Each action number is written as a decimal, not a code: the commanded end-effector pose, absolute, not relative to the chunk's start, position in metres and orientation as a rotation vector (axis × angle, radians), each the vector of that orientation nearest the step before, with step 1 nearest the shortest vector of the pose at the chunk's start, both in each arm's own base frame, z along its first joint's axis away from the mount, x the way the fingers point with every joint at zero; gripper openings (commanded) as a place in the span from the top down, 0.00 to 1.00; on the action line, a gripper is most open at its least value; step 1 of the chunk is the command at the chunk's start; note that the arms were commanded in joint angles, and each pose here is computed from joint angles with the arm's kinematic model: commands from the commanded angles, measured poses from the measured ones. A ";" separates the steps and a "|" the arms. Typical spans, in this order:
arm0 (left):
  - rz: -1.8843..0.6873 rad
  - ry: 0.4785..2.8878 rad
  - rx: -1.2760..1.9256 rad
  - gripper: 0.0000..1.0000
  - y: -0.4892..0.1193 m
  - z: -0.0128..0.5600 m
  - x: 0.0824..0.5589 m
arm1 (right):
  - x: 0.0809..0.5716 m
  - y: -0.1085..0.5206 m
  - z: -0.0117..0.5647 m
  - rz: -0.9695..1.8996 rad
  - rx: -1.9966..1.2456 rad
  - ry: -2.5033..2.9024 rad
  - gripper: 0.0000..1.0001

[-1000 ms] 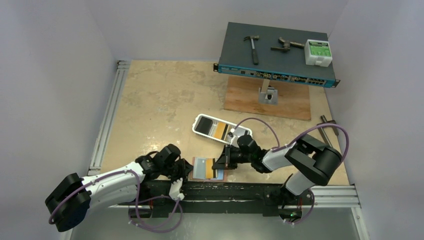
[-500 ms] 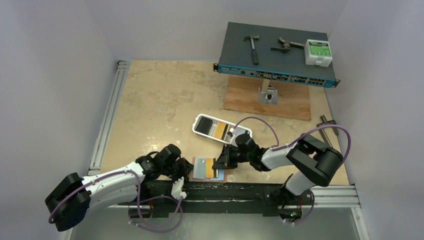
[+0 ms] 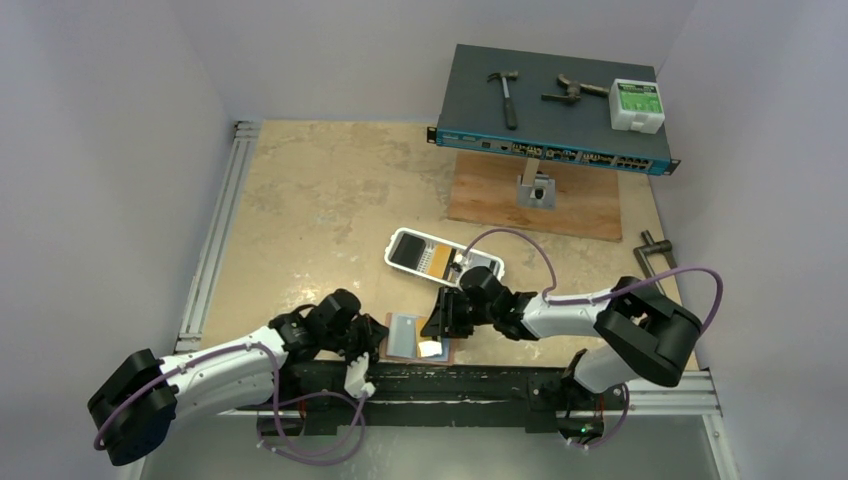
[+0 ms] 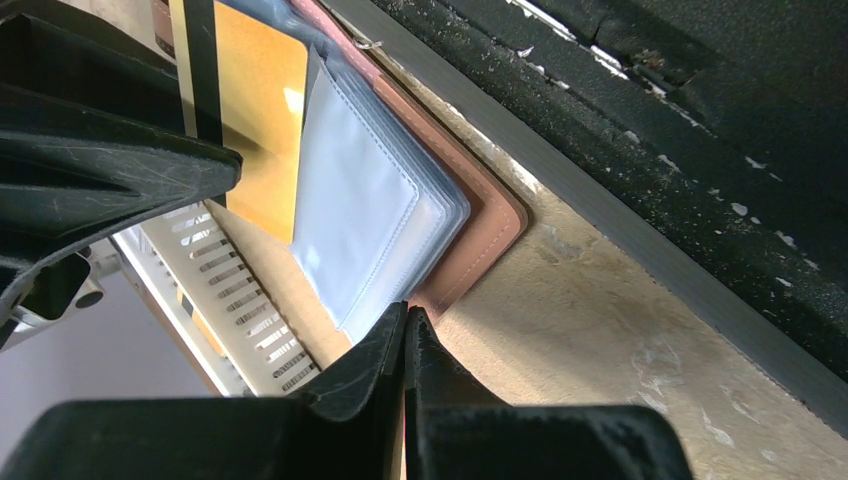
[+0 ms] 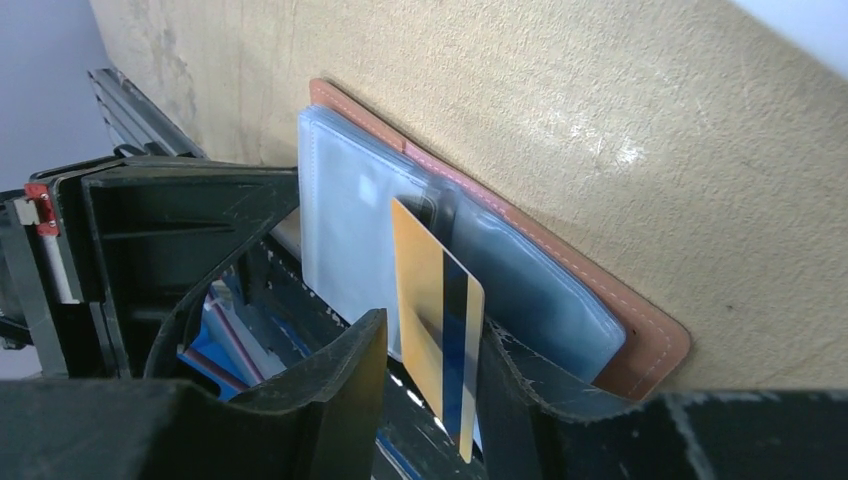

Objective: Put the credit cards into the card holder
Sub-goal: Insert the credit card into the card holder.

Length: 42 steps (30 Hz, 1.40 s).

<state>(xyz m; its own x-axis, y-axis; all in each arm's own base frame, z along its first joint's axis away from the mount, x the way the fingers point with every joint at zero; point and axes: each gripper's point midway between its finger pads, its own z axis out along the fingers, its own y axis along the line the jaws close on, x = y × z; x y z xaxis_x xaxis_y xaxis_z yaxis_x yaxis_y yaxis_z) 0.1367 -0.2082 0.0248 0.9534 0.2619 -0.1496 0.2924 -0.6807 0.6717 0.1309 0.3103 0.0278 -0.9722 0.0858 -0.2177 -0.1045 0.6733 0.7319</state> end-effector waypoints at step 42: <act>-0.095 0.357 2.336 1.00 -0.211 0.023 0.126 | 0.102 0.301 0.008 1.190 -0.071 2.757 0.90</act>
